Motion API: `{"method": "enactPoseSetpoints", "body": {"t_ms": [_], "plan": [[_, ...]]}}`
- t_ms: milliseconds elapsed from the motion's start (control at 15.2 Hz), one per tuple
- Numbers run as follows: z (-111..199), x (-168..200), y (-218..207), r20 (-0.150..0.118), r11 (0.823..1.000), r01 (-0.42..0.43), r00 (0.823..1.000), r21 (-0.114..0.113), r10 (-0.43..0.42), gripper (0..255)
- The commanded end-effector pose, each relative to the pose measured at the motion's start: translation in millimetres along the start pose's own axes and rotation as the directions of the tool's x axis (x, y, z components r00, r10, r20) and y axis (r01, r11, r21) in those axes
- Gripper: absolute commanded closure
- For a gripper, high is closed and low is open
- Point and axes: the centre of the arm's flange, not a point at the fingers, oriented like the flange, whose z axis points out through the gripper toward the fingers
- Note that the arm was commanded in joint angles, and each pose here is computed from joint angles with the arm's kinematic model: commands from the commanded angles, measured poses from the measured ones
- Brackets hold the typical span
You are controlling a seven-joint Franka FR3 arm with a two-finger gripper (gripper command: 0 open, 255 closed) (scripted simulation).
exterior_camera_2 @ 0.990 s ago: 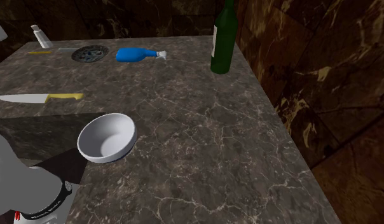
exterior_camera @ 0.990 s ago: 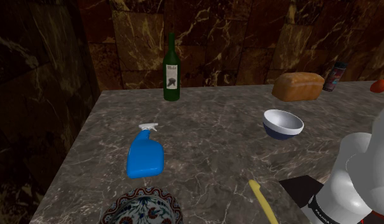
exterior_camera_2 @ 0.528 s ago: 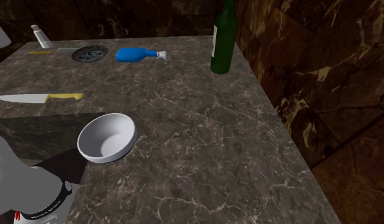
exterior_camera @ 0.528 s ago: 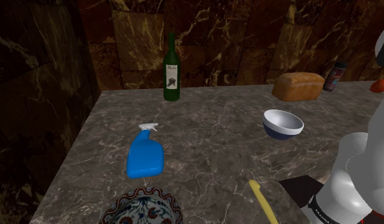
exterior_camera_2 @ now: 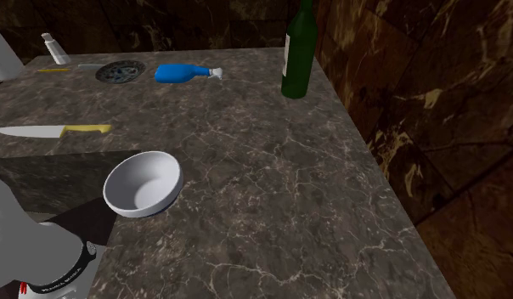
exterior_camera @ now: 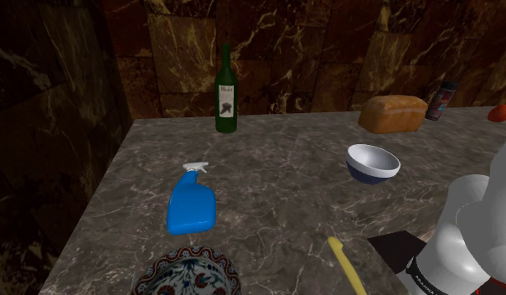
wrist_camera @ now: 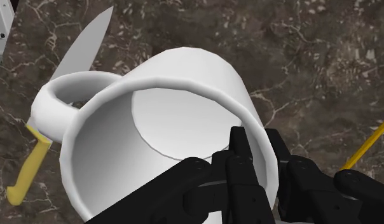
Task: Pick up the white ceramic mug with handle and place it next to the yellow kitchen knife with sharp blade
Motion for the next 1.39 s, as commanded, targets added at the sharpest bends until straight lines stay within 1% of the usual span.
{"method": "enactPoseSetpoints", "body": {"t_ms": [0, 1056, 1320], "plan": [[10, 0, -1, 0.001, 1.0, 0.001, 1.0, 0.001, -0.001, 255], [93, 6, -2, 0.001, 1.0, 0.001, 1.0, 0.001, -0.001, 255], [93, 6, -2, 0.001, 1.0, 0.001, 1.0, 0.001, -0.001, 255]]}}
